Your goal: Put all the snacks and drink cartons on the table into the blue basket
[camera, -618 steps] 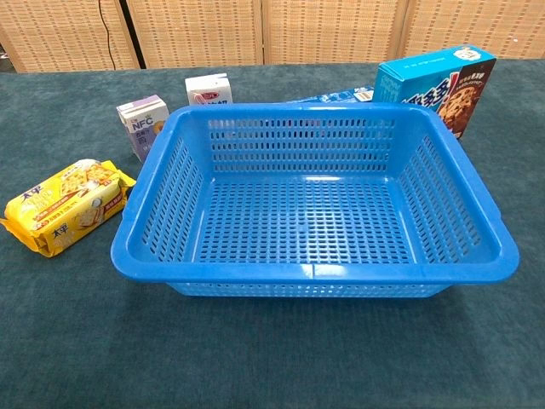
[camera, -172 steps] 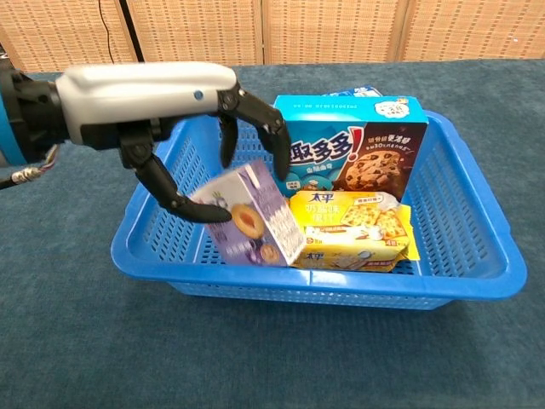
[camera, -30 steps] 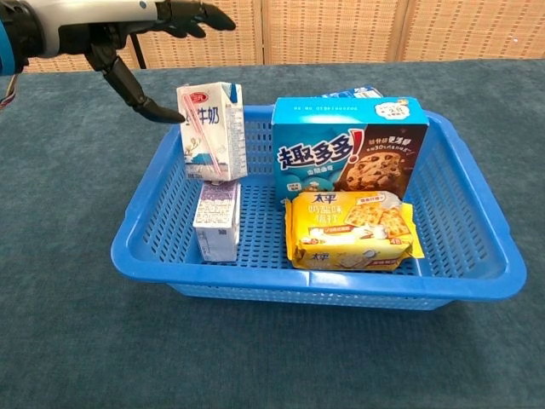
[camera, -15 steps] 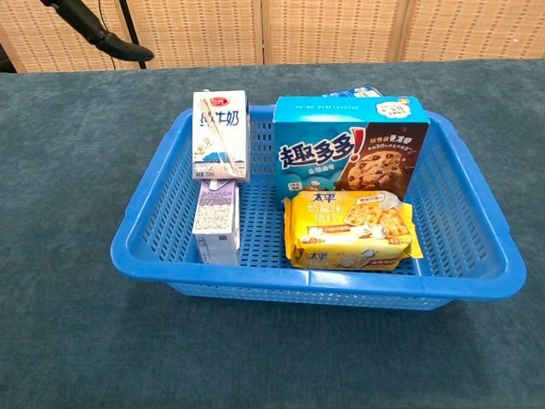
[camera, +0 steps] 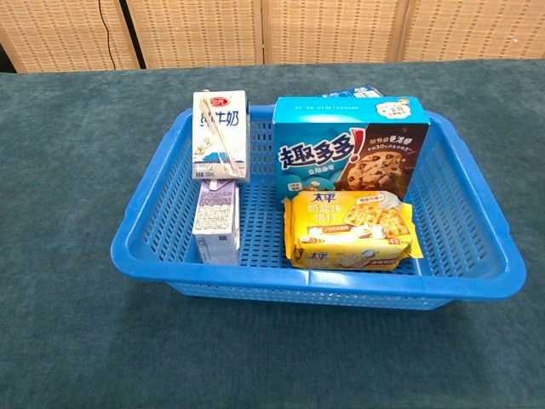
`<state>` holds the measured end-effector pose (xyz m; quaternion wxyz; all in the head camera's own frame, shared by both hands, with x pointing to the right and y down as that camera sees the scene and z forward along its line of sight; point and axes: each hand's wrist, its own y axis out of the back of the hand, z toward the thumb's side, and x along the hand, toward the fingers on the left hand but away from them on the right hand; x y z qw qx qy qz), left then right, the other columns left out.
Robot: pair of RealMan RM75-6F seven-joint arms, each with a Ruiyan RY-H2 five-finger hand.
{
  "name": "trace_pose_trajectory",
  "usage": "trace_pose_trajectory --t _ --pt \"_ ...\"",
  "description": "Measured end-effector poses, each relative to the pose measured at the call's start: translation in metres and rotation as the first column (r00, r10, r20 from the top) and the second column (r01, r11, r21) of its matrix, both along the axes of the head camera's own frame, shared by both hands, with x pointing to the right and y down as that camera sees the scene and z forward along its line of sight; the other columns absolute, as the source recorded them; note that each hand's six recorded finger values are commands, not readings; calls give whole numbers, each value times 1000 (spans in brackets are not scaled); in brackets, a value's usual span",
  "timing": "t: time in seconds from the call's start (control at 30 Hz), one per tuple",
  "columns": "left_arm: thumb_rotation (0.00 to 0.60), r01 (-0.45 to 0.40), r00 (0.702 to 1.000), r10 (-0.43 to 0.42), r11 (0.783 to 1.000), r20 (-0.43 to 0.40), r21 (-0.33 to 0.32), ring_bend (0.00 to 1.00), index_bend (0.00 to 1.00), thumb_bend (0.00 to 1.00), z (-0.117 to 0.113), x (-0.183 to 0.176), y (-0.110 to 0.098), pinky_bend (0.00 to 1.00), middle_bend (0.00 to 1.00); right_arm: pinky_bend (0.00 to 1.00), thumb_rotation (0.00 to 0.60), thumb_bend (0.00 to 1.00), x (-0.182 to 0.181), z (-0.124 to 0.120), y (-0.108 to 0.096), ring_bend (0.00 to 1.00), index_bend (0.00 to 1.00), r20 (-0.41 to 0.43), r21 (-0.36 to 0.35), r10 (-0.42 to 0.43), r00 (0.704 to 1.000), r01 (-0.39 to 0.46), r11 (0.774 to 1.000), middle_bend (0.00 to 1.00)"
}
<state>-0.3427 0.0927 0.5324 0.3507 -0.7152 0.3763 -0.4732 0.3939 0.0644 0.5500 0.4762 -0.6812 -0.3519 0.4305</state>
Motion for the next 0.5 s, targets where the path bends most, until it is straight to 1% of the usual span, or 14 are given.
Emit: trace_pose_trajectory --t 0.13,0.23,0.33,0.43,0.5 --pt "600 54 998 -54 999 32 -8 0 0 203 -1 -23 16 0 0 0 600 0 -32 8 -30 0 0 40 -57 -60 997 62 996 0" --pt "600 91 995 -91 996 44 4 0 0 203 -2 -38 26 0 0 0 600 0 -54 14 -51 0 0 43 -72 -102 994 105 992 0" --pt "600 141 988 -141 990 57 14 0 0 203 -2 -54 37 0 0 0 600 0 -76 24 -66 0 0 42 -99 -135 990 139 985 0" --pt "600 180 979 -182 983 93 25 0 0 204 -2 -69 48 0 0 0 600 0 -95 36 -76 0 0 25 -141 -166 986 167 976 0" --pt "600 202 973 -203 979 113 19 0 0 203 -1 -77 54 0 0 0 600 0 -105 45 -80 0 0 7 -172 -183 983 182 968 0"
